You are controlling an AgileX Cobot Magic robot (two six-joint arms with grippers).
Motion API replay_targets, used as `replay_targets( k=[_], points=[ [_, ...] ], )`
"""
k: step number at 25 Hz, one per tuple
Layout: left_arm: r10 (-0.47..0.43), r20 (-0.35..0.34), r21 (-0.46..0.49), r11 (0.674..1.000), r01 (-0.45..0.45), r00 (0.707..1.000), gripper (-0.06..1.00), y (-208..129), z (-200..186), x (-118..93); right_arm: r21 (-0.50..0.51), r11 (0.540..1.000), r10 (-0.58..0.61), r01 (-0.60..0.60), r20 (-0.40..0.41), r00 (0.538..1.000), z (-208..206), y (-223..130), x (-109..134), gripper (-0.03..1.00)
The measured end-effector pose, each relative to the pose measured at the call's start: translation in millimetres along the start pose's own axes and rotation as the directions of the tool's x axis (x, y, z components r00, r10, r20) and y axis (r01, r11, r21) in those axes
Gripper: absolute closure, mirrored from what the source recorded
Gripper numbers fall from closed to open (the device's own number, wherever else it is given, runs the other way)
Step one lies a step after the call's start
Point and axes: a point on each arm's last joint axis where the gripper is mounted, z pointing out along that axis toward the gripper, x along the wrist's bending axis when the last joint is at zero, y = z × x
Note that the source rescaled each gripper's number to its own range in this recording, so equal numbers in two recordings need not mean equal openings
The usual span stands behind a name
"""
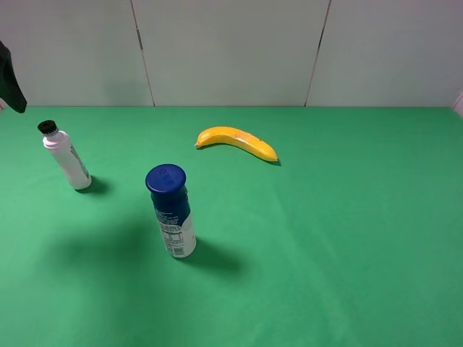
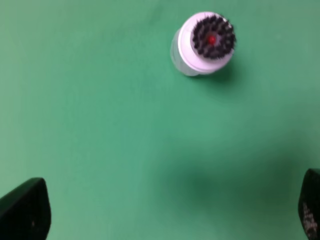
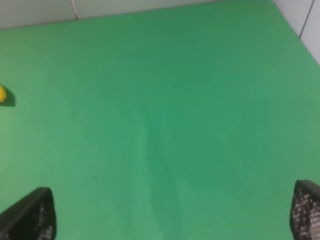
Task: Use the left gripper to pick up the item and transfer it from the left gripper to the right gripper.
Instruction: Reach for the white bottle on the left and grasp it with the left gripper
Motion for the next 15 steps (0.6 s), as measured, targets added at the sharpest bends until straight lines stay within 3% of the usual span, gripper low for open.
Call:
replay_targets(
  k=[8,15],
  points=[
    [-0.015,0.015,0.107,0.994,0.014,1.000,-0.06,34,55,-9,0.000,1.000,0.000,0.000,0.000,1.000,0,0,0,-0.03],
    [0.031,0.013,0.128,0.991,-0.032,0.999,-0.06,47,87,-26,0.000,1.000,0.000,0.000,0.000,1.000,0,0,0,-0.03]
  ],
)
